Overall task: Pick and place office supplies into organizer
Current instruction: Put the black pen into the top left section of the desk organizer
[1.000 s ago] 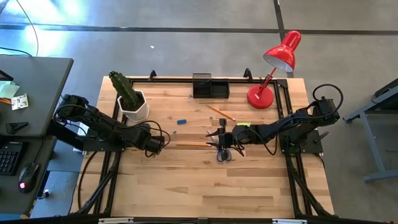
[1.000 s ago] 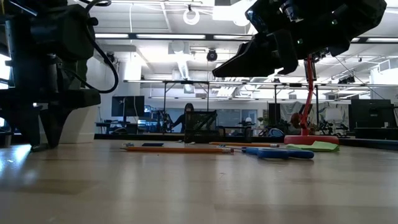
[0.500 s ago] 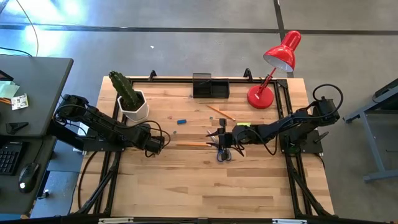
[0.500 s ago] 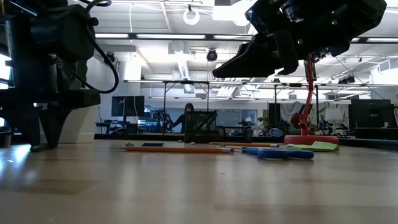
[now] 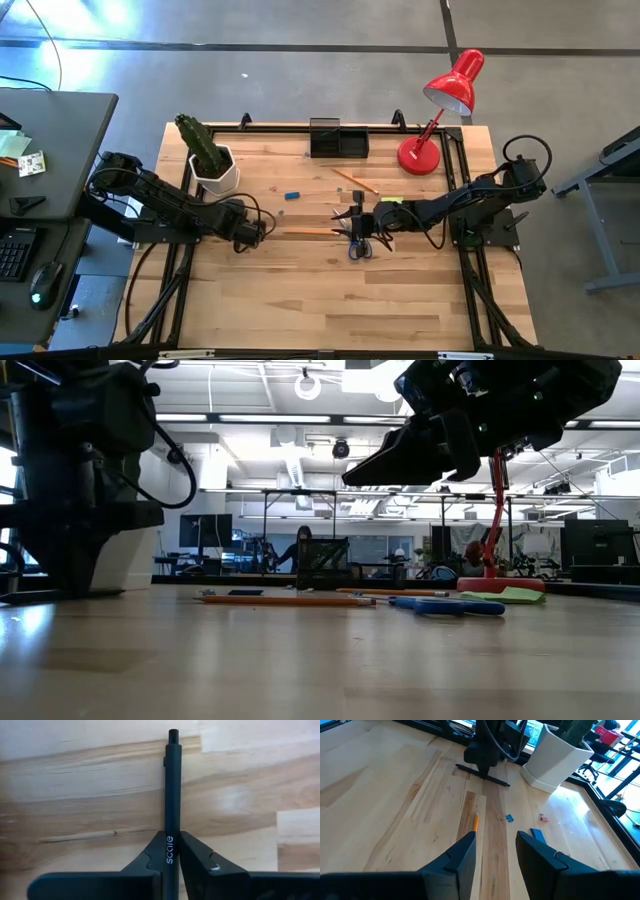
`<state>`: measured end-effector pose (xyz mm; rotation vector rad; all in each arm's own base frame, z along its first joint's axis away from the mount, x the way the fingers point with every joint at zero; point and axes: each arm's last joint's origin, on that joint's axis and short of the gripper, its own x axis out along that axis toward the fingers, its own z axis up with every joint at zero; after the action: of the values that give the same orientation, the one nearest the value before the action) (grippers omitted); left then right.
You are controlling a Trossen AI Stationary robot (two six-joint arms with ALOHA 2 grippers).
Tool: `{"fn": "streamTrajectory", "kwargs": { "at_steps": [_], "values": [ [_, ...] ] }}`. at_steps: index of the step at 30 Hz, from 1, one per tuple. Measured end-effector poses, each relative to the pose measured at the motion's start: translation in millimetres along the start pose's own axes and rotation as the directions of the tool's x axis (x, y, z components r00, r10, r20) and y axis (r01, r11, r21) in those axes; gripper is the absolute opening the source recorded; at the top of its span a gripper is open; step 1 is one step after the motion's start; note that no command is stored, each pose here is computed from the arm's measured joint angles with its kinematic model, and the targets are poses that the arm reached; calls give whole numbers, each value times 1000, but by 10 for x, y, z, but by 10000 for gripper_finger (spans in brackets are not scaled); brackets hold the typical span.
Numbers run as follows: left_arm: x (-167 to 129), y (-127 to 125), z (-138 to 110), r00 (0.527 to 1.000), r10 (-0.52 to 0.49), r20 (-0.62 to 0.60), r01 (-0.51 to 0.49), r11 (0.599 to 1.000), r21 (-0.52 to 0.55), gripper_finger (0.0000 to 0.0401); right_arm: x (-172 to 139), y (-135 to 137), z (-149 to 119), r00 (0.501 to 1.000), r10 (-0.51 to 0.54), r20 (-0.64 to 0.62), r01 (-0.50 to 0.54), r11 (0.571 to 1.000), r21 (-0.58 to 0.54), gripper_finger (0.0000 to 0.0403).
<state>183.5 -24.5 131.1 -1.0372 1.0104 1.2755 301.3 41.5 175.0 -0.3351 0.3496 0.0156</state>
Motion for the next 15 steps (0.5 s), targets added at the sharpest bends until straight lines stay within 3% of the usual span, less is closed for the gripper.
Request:
{"fn": "streamTrajectory", "kwargs": {
  "at_steps": [7,15],
  "values": [
    [-2,-16,-5,1000,-13,-12,14,998,58,42,0,-4,-1,1000,-13,-4,13,1000,-1,133],
    [-1,-16,-11,999,-11,-33,18,975,222,63,0,-6,-2,1000,-20,-6,20,1000,-3,133]
  ]
}}
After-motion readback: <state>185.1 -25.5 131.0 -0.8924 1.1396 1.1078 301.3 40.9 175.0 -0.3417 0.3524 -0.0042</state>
